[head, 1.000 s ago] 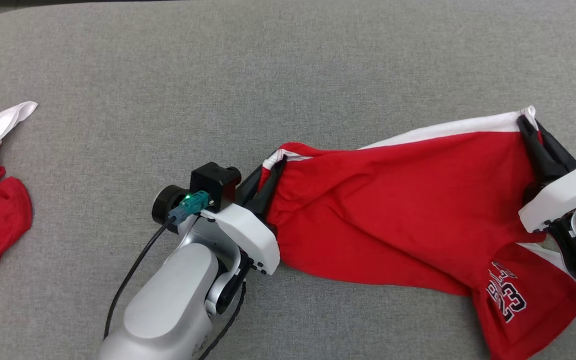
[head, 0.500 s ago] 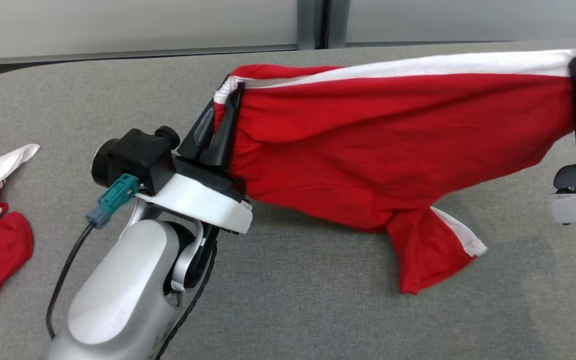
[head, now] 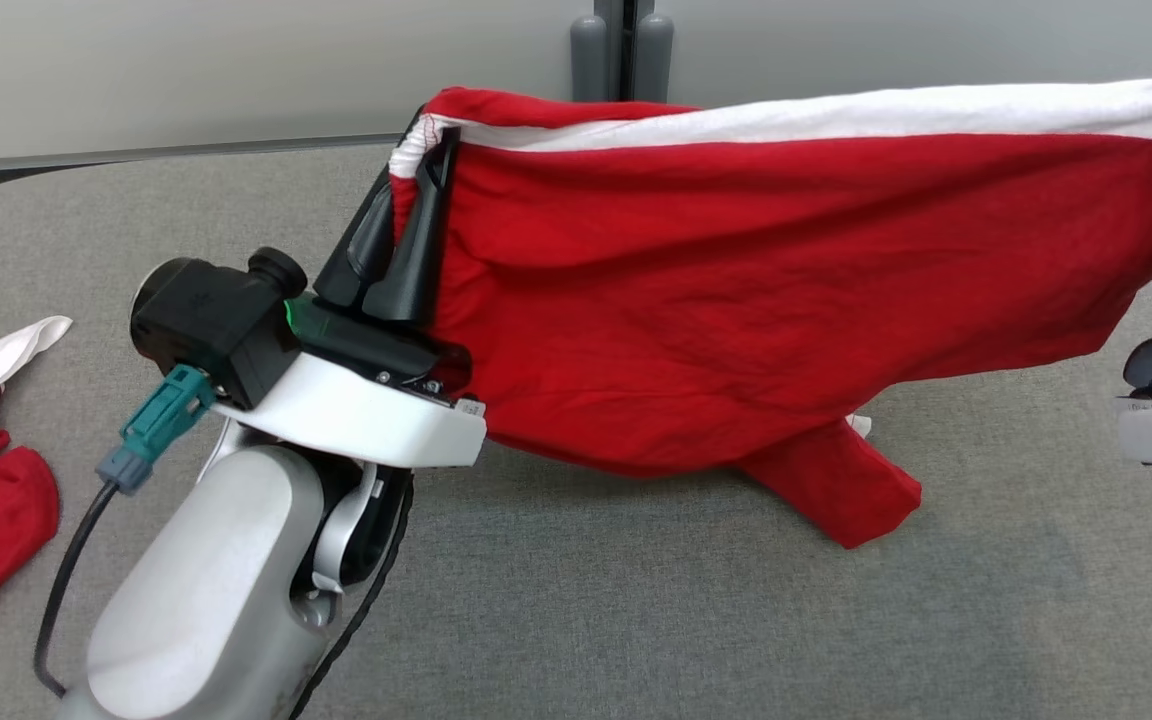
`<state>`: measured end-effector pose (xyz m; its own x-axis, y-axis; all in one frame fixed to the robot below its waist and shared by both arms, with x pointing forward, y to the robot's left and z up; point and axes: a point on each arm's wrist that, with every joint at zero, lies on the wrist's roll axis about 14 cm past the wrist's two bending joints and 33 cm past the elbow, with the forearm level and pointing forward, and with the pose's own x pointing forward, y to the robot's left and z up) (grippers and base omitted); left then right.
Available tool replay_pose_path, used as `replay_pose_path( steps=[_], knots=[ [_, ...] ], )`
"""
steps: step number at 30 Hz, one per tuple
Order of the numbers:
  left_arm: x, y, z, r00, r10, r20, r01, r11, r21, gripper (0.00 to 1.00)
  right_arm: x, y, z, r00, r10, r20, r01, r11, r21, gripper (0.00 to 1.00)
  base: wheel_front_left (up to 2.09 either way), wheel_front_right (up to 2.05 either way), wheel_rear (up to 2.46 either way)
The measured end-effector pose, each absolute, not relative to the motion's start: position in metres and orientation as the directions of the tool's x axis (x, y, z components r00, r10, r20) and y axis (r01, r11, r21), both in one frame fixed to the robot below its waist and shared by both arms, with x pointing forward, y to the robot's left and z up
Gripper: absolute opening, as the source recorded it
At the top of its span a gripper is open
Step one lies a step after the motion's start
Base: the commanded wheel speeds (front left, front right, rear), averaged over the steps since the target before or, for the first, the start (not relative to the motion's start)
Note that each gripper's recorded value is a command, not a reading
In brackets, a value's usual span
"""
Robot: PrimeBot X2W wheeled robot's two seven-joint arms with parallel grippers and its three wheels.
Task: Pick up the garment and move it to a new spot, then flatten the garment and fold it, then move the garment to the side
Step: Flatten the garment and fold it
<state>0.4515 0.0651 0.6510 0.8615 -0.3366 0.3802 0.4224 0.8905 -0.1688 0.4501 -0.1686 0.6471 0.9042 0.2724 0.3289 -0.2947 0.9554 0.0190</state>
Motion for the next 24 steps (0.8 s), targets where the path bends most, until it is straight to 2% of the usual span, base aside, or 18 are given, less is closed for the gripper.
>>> replay_pose_path(
  steps=[8,14,21,24],
  knots=[
    [0.495,0.061,0.660,0.849,-0.348,0.398,0.432,0.890,-0.144,0.00,0.491,-0.158,0.669,0.877,0.303,0.372,-0.333,0.943,0.018,0.00,0.00,0.00,0.00],
    [0.551,0.056,0.679,0.822,-0.341,0.456,0.448,0.882,-0.148,0.00,0.553,-0.150,0.695,0.856,0.319,0.406,-0.364,0.931,0.036,0.00,0.00,0.00,0.00],
    [0.619,0.061,0.686,0.836,-0.300,0.459,0.409,0.899,-0.157,0.00,0.620,-0.120,0.718,0.831,0.347,0.435,-0.411,0.910,0.060,0.00,0.00,0.00,0.00],
    [0.641,0.065,0.672,0.867,-0.279,0.413,0.378,0.908,-0.180,0.00,0.639,-0.104,0.710,0.838,0.366,0.405,-0.425,0.903,0.064,0.00,0.00,0.00,0.00]
  ],
)
